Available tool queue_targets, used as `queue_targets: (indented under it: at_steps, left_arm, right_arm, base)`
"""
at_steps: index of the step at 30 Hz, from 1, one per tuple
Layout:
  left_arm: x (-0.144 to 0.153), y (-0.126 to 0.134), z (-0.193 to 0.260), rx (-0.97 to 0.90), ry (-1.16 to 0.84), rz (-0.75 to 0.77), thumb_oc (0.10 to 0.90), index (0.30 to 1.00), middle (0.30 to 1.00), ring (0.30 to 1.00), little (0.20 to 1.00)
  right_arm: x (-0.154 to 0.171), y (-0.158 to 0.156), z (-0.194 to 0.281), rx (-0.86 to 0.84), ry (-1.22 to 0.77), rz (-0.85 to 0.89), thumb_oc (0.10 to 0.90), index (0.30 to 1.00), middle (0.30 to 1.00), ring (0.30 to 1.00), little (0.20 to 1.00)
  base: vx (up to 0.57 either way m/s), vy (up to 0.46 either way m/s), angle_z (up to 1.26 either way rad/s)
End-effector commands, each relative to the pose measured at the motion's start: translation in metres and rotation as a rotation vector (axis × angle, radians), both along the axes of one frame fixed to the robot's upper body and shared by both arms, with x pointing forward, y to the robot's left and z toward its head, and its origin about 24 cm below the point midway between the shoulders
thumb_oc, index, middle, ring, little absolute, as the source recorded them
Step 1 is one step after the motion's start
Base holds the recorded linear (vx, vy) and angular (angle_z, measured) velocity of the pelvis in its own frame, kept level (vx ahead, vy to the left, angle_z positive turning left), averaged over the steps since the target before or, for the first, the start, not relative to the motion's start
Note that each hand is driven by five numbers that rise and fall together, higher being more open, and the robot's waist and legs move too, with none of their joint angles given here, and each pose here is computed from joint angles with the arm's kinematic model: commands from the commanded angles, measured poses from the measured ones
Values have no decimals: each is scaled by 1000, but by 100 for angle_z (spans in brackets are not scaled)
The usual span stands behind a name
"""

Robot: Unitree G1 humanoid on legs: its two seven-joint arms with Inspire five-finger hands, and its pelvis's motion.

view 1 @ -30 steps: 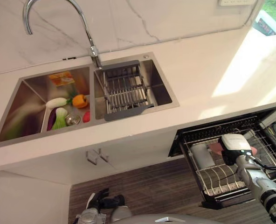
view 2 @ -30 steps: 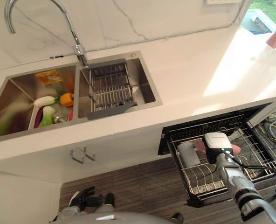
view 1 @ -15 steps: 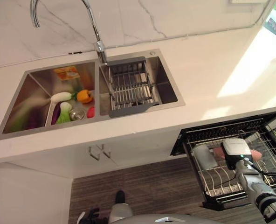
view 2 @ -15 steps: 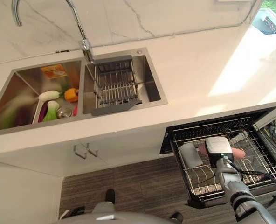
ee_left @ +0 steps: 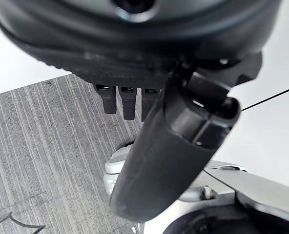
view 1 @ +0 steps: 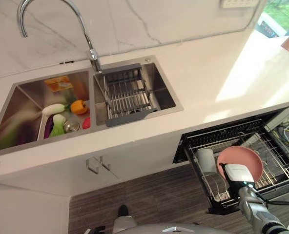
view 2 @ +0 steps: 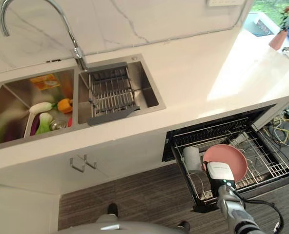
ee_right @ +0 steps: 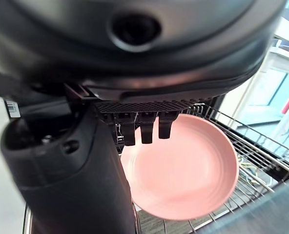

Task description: Place the dishes in the dishwasher.

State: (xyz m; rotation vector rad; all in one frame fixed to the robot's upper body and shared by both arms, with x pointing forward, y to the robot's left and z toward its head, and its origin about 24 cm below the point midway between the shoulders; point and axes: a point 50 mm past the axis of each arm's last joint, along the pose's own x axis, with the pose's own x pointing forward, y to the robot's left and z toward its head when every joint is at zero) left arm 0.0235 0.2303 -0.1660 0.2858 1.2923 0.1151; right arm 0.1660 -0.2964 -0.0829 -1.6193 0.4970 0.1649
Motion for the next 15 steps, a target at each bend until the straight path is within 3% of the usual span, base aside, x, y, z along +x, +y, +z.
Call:
queue_targets:
  at_steps: [1,8,11,12,13,14,15]
  left_arm:
    - [10,-5,-1,7,-14,-73,800,900,900,900,900]
    - [13,-5,-1,15,-16,-61,800,900,900,900,900]
    - [15,-6,-1,18,-23,-34,800,900,900,900,900]
    - [18,-7,-1,18,-30,-27,800,900,900,900,900]
    - [21,-7,-1,17,-40,-20,800,900,900,900,900]
    - [24,-8,-1,13,-49,-21,800,900,900,900,900]
    - [26,-10,-1,11,-51,-21,800,900,900,900,900]
  right_arm:
    - [41,-17,40,-5,-225,-44,800,900,900,900,900]
    - [54,-39,90,36,-505,-136,800,900,900,900,900]
    - [46,-69,129,20,-759,-302,800,900,900,900,900]
    - [42,-76,135,22,-821,-352,703,754,754,754,754]
    - [36,-83,136,23,-860,-422,576,564,564,564,564]
    - [26,-93,131,26,-874,-510,406,309,309,309,309]
    - [14,-101,123,23,-866,-598,400,300,300,300,300]
  base:
    - [-18,23,-15]
    - [-13,18,-8]
    - [-8,36,-20]
    - [-16,46,-38]
    - [-17,30,-38]
    - [-13,25,-36]
    - [-2,22,-29]
